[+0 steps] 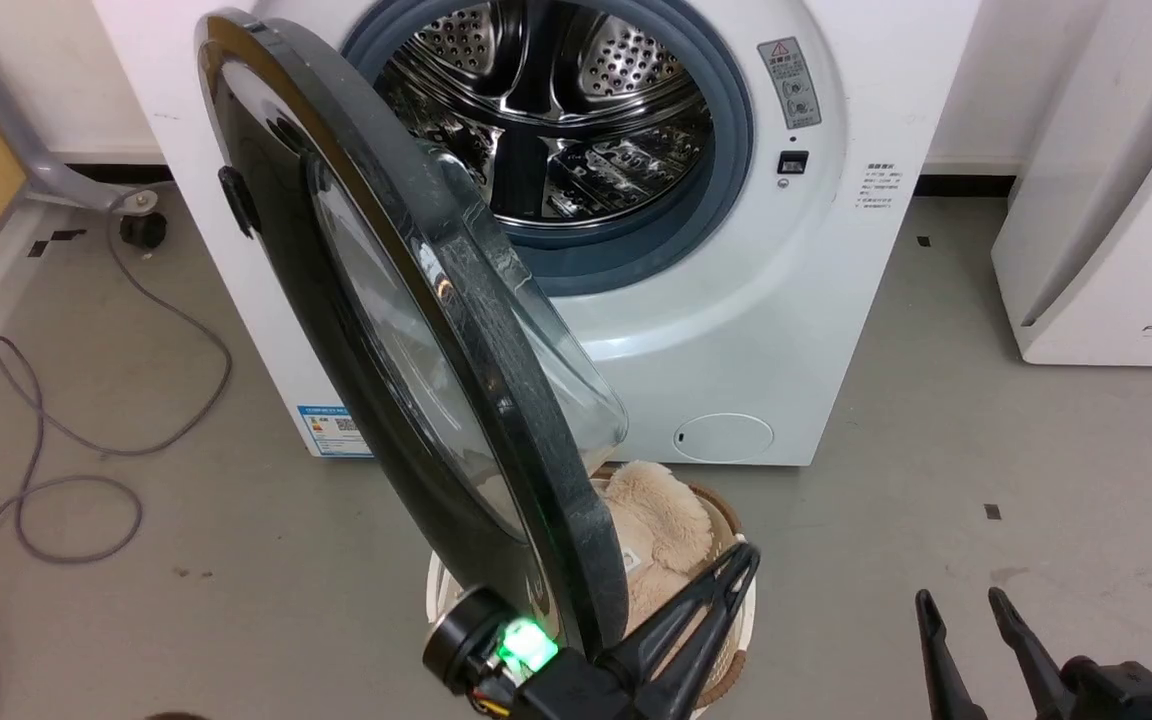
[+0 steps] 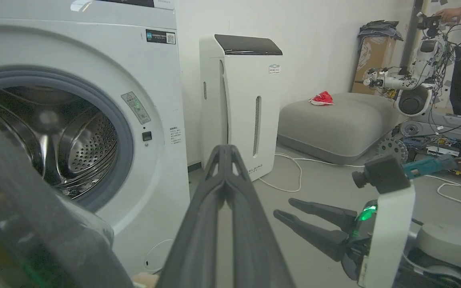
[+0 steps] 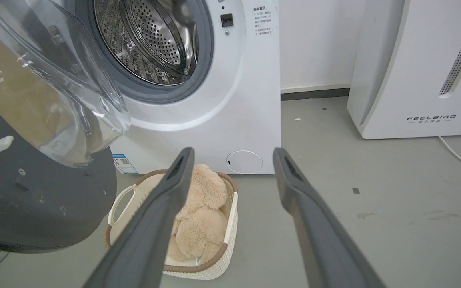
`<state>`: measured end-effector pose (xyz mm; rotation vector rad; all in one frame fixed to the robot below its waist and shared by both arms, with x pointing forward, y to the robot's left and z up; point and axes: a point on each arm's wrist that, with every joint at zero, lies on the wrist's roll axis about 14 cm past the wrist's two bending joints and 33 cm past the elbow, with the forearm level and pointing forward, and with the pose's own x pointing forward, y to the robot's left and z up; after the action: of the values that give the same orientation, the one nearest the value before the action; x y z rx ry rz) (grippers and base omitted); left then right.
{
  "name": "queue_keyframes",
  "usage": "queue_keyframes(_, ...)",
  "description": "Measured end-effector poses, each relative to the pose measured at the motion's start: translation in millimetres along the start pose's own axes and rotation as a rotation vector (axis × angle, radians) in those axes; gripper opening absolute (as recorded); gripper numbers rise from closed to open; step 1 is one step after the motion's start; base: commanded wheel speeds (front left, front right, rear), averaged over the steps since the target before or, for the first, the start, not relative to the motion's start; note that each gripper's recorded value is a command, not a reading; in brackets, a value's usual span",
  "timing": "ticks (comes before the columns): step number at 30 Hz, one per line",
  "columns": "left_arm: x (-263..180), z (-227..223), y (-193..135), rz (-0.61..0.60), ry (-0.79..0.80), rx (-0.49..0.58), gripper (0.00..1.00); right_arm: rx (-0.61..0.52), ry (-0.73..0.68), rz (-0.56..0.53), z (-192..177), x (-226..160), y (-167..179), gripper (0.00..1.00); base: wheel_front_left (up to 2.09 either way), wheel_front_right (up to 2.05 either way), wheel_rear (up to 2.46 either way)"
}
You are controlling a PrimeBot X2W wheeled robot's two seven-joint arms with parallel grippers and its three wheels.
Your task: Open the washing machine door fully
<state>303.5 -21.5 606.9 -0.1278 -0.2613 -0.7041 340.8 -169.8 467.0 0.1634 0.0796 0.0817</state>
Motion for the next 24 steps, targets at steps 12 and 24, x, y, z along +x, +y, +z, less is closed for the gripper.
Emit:
queue_keyframes(12, 4.5, -65.3, 31.9, 0.106, 0.179, -0.011, 0.00, 0.020, 0.026, 0.005, -7.5, 4.5, 2.3, 1.00, 0.00, 0.00, 0.00)
queue_keyframes(24, 7.9, -82.7, 44.5, 0.195, 0.195, -0.052, 0.00, 0.037, 0.052, -0.007, -16.7, 0.6, -0.2, 1.00, 0.00, 0.00, 0.00)
